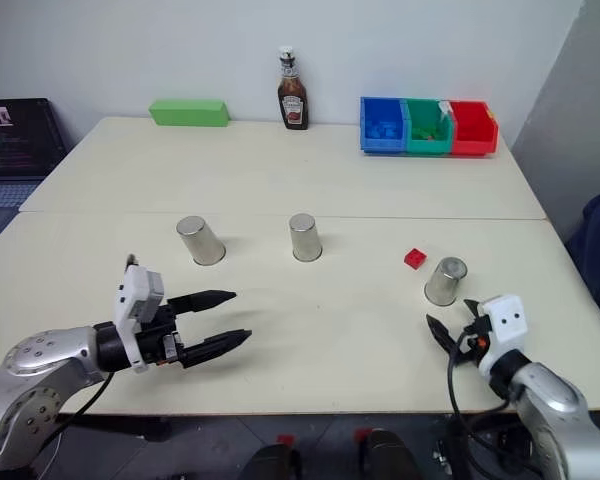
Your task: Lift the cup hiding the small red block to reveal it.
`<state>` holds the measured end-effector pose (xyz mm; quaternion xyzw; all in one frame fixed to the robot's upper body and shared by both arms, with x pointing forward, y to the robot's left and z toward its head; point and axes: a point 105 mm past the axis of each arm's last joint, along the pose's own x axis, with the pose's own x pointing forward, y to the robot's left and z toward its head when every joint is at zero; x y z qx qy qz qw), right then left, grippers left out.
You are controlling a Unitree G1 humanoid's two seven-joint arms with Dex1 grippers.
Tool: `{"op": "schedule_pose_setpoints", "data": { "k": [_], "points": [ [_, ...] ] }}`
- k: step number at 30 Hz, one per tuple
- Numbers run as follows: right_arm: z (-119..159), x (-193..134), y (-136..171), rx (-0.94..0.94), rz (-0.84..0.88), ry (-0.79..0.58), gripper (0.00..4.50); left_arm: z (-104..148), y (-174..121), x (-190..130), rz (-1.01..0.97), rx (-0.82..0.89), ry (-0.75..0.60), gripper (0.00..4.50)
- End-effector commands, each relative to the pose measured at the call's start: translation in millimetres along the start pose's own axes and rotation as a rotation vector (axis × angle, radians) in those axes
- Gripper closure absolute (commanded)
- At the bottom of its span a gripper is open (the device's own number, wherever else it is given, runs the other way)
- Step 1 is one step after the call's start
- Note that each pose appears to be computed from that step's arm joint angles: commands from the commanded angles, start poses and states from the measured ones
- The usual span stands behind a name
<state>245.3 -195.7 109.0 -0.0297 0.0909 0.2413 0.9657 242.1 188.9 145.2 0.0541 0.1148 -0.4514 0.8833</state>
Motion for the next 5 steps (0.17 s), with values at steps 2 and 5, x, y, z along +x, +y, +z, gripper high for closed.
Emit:
{"op": "schedule_pose_setpoints", "data": {
  "k": [2, 5],
  "points": [
    [29.2, -2.3, 18.4, -0.040, 0.083, -0.055, 0.06, 5.5, -2.0, -9.4, 0.044, 0.049, 0.017, 0.00],
    [33.2, 2.1, 19.9, -0.049, 0.055, -0.057, 0.06, 4.5, -2.0, -11.4, 0.062, 0.045, 0.011, 0.00]
  ]
}}
